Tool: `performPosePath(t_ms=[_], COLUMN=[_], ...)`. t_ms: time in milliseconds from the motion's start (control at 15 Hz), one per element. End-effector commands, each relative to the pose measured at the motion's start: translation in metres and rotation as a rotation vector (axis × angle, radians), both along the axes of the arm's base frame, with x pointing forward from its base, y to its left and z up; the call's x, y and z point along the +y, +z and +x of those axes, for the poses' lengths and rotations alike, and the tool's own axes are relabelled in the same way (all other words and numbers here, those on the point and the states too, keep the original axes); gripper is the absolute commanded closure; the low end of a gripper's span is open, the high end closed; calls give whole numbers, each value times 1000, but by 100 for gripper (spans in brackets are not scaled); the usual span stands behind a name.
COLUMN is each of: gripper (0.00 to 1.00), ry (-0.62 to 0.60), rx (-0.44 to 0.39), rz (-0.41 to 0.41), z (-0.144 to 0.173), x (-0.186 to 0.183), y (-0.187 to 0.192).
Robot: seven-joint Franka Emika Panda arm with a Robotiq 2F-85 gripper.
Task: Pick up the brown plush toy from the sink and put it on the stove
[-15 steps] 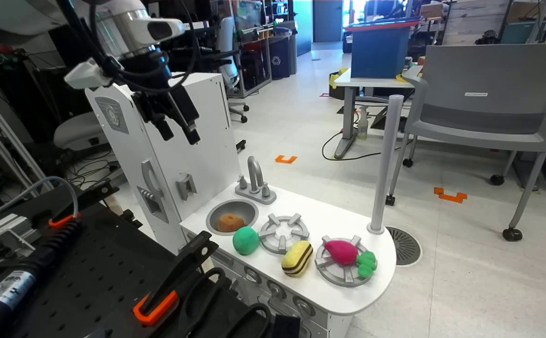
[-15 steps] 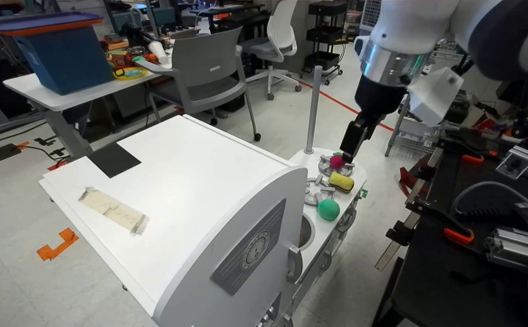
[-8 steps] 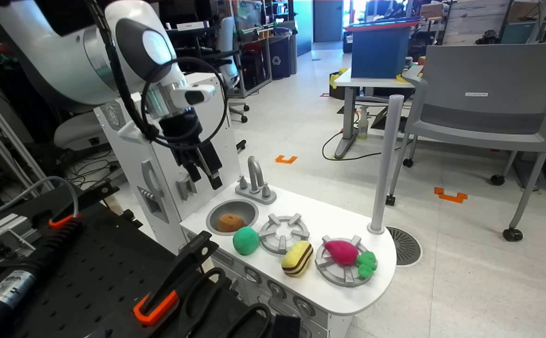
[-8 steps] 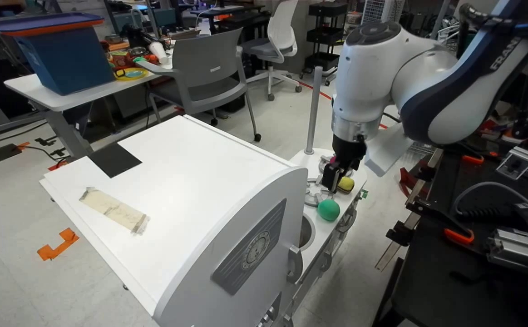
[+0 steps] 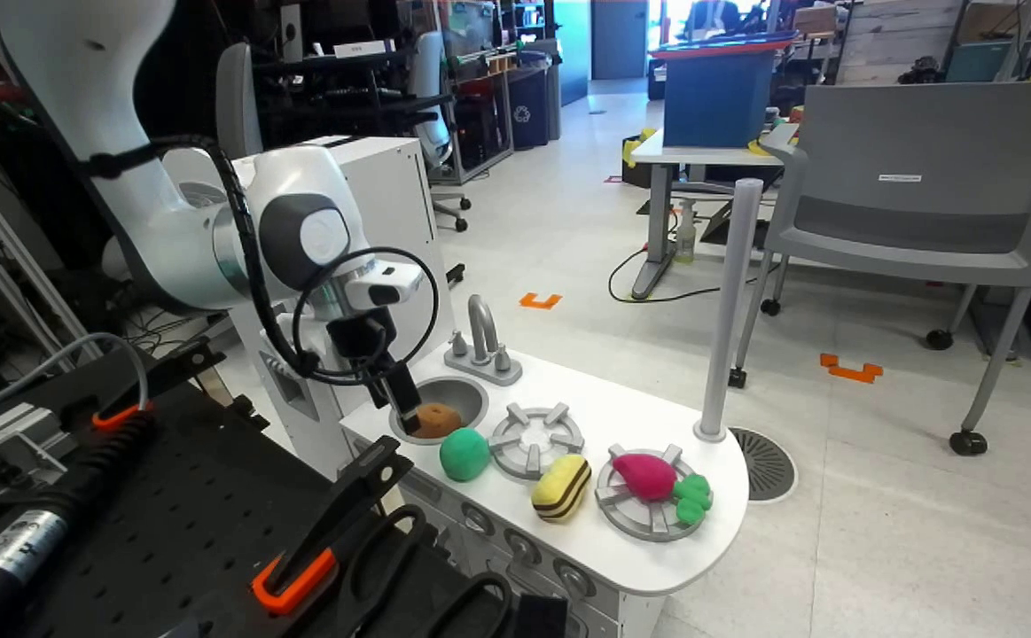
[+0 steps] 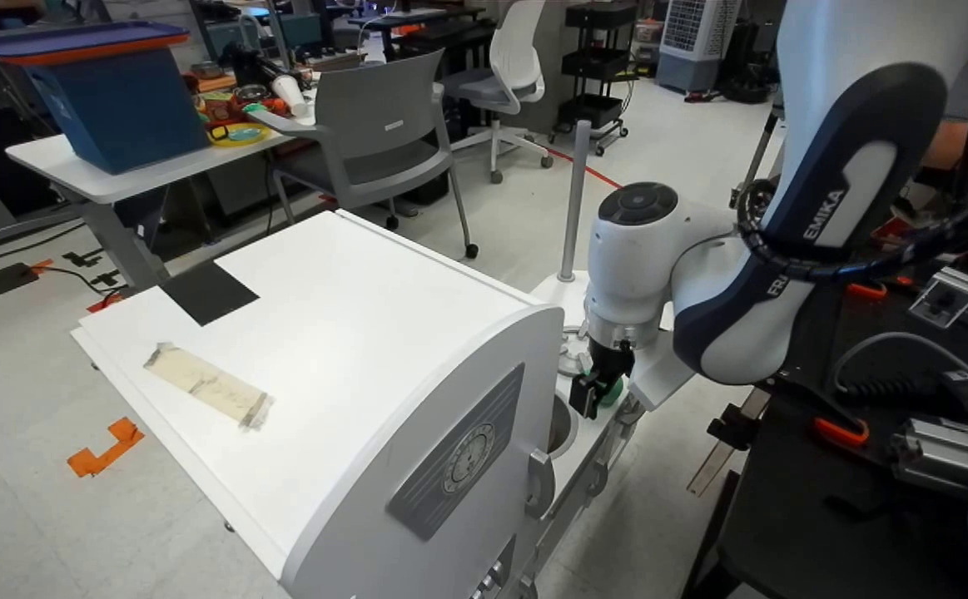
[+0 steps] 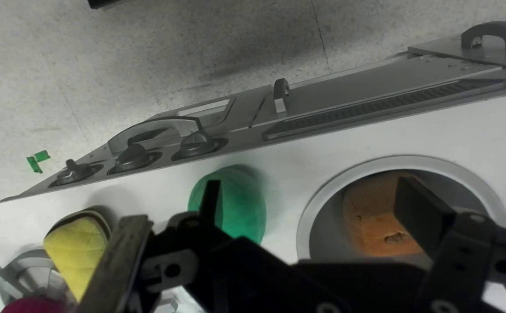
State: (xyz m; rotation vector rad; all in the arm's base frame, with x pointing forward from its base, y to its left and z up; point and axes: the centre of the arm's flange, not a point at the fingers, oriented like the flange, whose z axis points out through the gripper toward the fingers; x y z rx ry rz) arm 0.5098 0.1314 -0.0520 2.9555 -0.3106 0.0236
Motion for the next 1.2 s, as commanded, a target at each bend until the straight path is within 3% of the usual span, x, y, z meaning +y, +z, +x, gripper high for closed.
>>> performPosePath(t_ms=[0, 400, 1133], gripper=[0, 0, 0], ry=[-35, -90, -64], rx=[-53, -114, -211], rz=[7, 60, 128], z=[35, 65, 58], x=[6, 25, 66], y=[-46, -79, -103])
